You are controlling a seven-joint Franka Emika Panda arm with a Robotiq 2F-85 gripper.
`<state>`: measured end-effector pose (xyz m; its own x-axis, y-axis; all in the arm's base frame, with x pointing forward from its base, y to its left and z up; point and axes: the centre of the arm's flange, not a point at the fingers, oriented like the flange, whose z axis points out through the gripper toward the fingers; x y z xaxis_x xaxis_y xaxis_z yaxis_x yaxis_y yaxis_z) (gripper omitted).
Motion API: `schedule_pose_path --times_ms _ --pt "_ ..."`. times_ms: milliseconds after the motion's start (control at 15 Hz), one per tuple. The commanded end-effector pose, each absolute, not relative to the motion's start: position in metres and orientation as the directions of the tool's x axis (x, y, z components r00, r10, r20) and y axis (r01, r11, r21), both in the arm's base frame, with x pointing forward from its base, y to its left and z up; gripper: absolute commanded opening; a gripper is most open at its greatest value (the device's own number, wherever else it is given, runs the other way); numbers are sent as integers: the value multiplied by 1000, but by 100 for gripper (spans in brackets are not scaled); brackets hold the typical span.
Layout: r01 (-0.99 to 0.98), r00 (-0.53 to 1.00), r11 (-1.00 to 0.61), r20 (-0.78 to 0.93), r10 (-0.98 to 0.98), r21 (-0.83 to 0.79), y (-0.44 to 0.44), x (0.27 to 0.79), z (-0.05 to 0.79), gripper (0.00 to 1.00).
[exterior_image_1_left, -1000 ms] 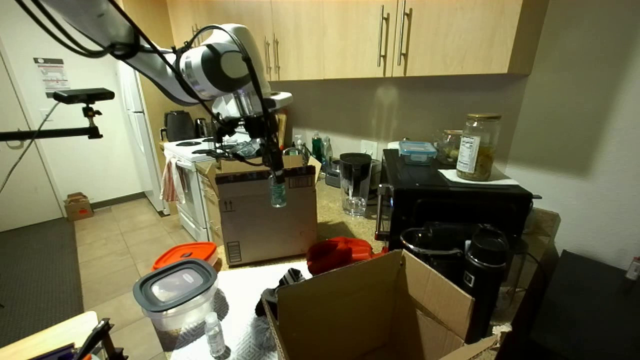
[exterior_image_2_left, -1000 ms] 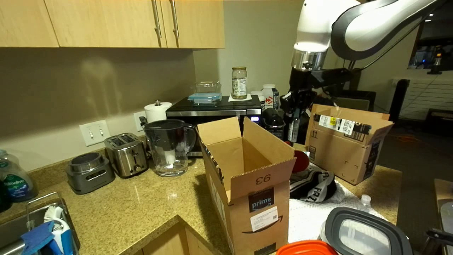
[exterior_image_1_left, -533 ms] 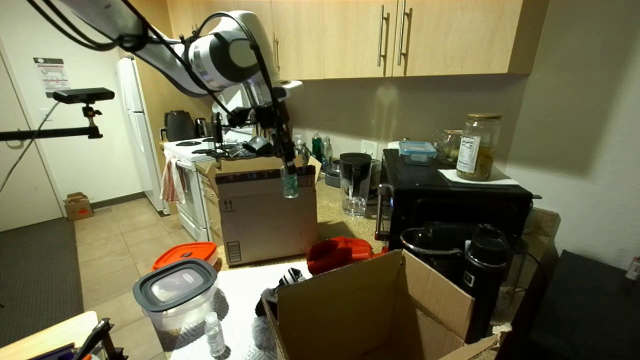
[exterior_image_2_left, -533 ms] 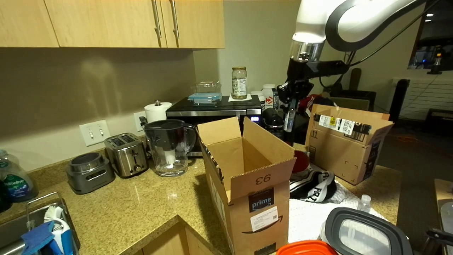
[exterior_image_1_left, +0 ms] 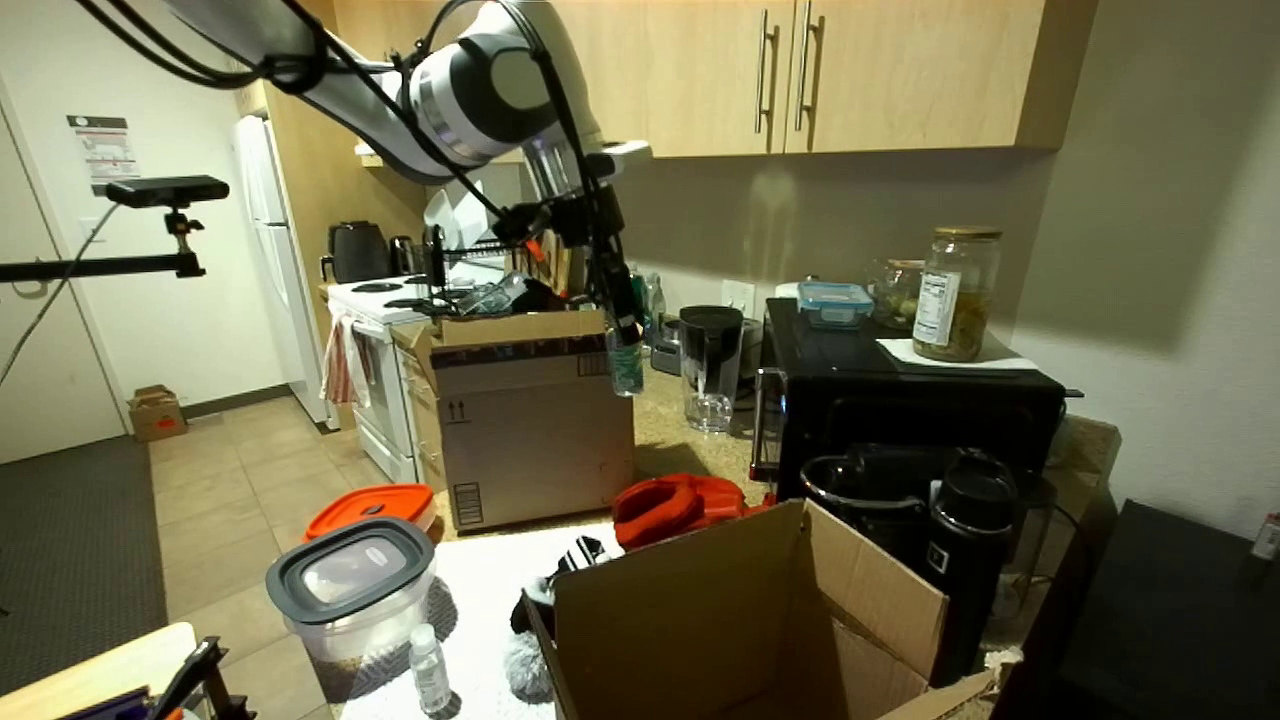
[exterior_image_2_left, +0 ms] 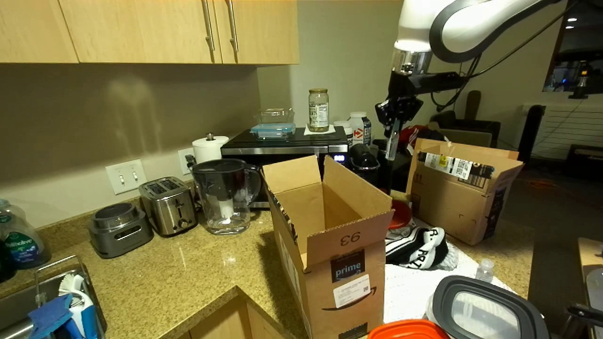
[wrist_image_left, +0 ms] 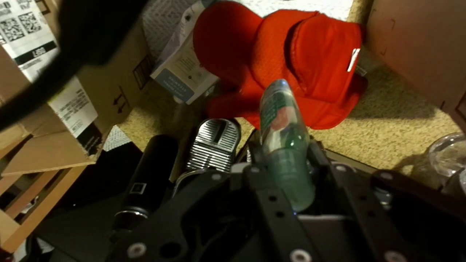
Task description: Put the bottle inside the box to the right
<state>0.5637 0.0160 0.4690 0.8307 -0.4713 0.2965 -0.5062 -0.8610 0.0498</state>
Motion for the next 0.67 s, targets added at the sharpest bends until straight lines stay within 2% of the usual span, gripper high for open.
schedule_pose_path --times_ms 0,600 --pt "-561 800 -823 315 -511 90 -23 571 482 8" --pt "-692 711 -706 313 -630 151 -128 557 501 8"
